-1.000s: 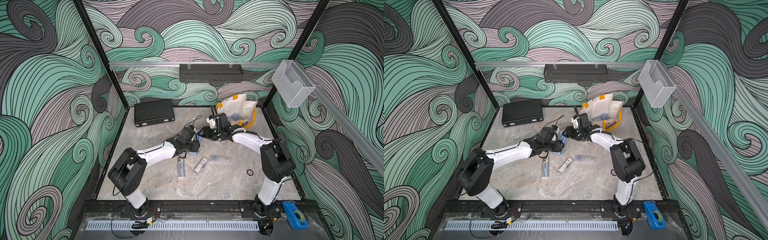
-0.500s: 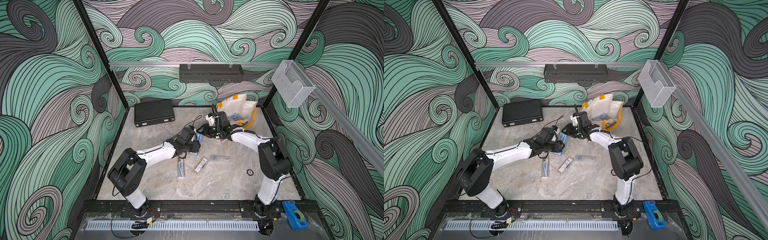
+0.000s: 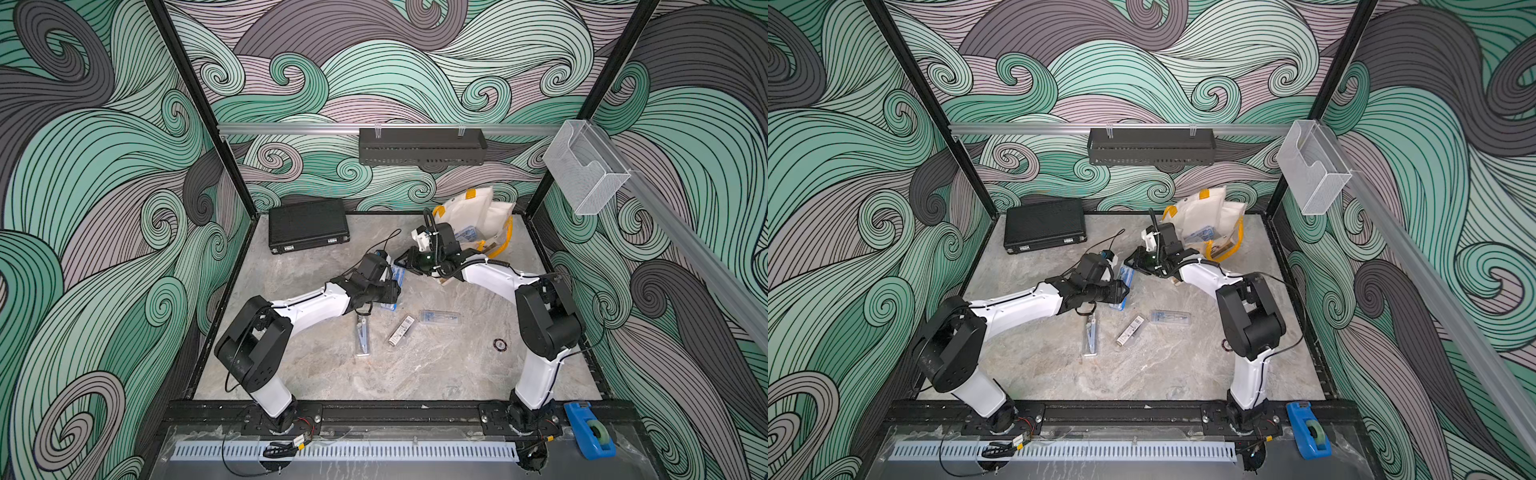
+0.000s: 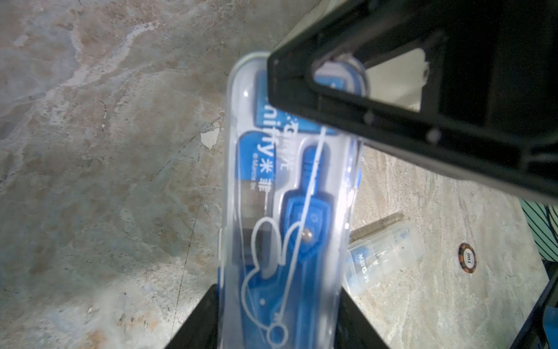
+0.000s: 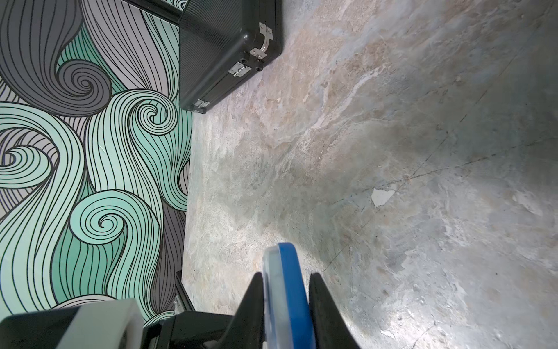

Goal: Put the compass set into the canvas bag
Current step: Pick up the compass set at the center of the board.

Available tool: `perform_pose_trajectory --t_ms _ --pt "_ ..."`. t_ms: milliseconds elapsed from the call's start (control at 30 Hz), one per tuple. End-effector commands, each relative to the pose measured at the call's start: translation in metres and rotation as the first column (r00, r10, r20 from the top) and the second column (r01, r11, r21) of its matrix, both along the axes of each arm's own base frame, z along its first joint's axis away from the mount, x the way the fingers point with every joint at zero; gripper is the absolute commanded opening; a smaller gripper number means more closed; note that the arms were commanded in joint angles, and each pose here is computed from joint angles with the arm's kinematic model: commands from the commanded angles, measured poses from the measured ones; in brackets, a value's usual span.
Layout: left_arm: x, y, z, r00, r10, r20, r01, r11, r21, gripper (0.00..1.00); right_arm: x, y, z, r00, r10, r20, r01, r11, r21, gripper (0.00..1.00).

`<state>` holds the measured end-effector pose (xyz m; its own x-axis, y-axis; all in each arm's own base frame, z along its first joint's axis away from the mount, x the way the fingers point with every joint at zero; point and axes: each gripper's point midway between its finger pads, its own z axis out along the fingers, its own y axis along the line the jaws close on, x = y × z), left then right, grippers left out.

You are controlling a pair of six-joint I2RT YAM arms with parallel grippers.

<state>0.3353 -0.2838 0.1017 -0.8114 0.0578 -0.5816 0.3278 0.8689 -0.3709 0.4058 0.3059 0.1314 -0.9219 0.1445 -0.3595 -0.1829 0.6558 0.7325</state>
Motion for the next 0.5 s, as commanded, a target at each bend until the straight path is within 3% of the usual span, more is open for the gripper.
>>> perform_pose_trajectory --t_ms 0,300,367,467 --pt "0.002 -0.005 0.020 0.999 -0.017 0.038 0.018 0.999 -0.049 0.54 0.005 0.006 0.002 1.000 0.006 0.000 -0.006 1.000 0.017 0.21" --pt "0.003 -0.005 0.026 0.999 -0.028 0.038 0.030 0.997 -0.070 0.61 0.006 0.004 0.012 0.999 0.019 0.036 -0.019 1.000 -0.004 0.13" --pt "0.003 -0.004 0.026 0.999 -0.025 0.038 0.028 0.997 -0.072 0.70 0.007 0.003 0.016 0.998 0.021 0.051 -0.020 1.000 -0.014 0.12" --pt "0.004 -0.001 0.027 0.999 -0.017 0.040 0.019 0.997 -0.072 0.92 0.008 0.001 0.024 0.997 0.023 0.078 -0.021 0.999 -0.036 0.11"
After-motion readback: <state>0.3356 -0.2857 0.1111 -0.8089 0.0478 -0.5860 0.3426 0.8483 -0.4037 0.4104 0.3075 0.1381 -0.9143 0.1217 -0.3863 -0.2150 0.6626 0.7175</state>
